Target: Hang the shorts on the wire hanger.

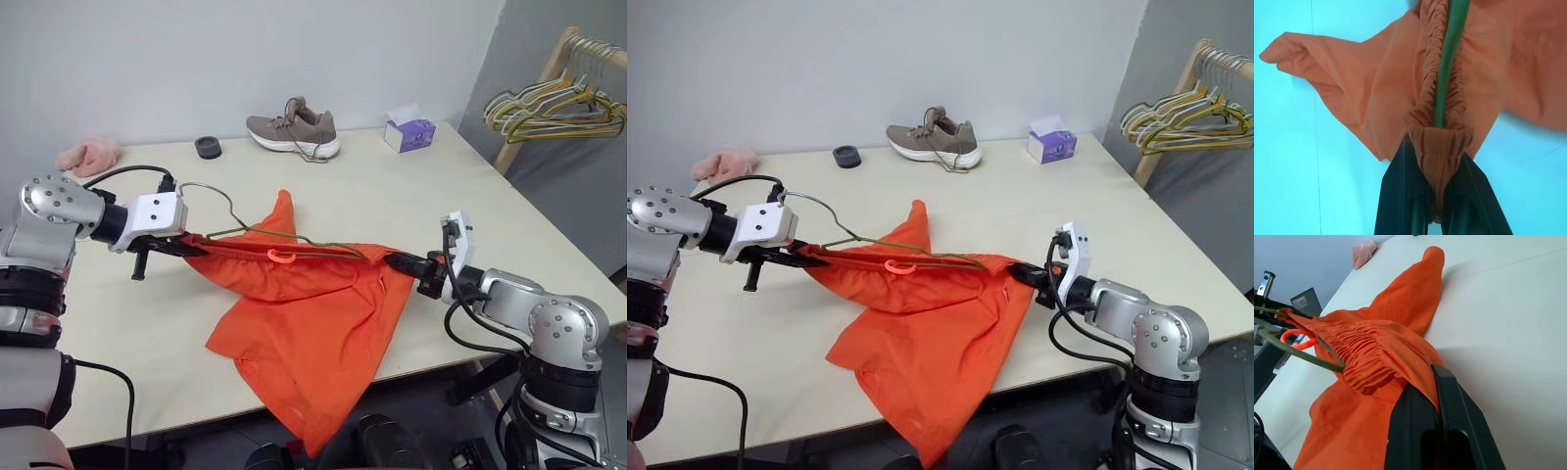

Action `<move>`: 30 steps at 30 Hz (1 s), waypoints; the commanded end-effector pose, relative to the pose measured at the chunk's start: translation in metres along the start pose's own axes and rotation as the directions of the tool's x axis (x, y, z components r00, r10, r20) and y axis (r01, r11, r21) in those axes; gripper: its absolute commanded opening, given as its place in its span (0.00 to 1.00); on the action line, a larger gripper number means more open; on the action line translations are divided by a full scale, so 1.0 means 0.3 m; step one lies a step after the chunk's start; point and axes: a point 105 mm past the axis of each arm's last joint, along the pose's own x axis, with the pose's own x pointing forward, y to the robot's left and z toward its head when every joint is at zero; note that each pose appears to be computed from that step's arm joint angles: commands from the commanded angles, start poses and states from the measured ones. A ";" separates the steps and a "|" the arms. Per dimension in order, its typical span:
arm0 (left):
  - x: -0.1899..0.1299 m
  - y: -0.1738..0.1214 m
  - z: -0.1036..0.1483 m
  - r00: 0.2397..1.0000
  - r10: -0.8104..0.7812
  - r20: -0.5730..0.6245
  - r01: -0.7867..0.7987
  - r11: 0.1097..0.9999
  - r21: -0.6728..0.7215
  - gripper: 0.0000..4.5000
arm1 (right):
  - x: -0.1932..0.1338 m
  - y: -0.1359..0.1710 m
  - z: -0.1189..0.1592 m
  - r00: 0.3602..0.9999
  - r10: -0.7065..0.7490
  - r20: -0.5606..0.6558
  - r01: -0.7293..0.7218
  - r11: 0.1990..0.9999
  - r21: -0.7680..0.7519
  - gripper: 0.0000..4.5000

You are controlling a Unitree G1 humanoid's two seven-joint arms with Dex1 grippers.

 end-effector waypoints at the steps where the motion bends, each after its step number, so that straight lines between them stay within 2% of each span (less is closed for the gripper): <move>1: -0.080 0.027 -0.068 0.990 0.090 -0.112 -0.094 0.995 -0.034 0.00 | -0.064 -0.054 0.060 0.991 -0.109 0.077 0.112 0.993 -0.037 0.00; 9: -0.092 0.055 -0.105 0.972 0.167 -0.168 -0.171 0.985 -0.012 0.00 | -0.064 -0.042 0.051 0.994 -0.096 0.060 0.100 0.994 -0.055 0.00; 19: -0.097 0.035 -0.151 0.961 0.138 -0.238 -0.152 0.988 -0.040 0.00 | -0.070 -0.016 0.039 0.997 -0.063 0.038 0.067 0.993 -0.096 0.00; 25: -0.101 0.039 -0.171 0.955 0.155 -0.253 -0.182 0.980 -0.086 0.00 | -0.087 0.013 -0.016 0.998 -0.021 -0.061 0.006 0.972 -0.233 0.00; 30: -0.097 0.028 -0.188 0.954 0.144 -0.265 -0.178 0.978 -0.109 0.00 | -0.100 0.023 -0.075 0.986 -0.033 -0.161 -0.041 0.898 -0.438 0.00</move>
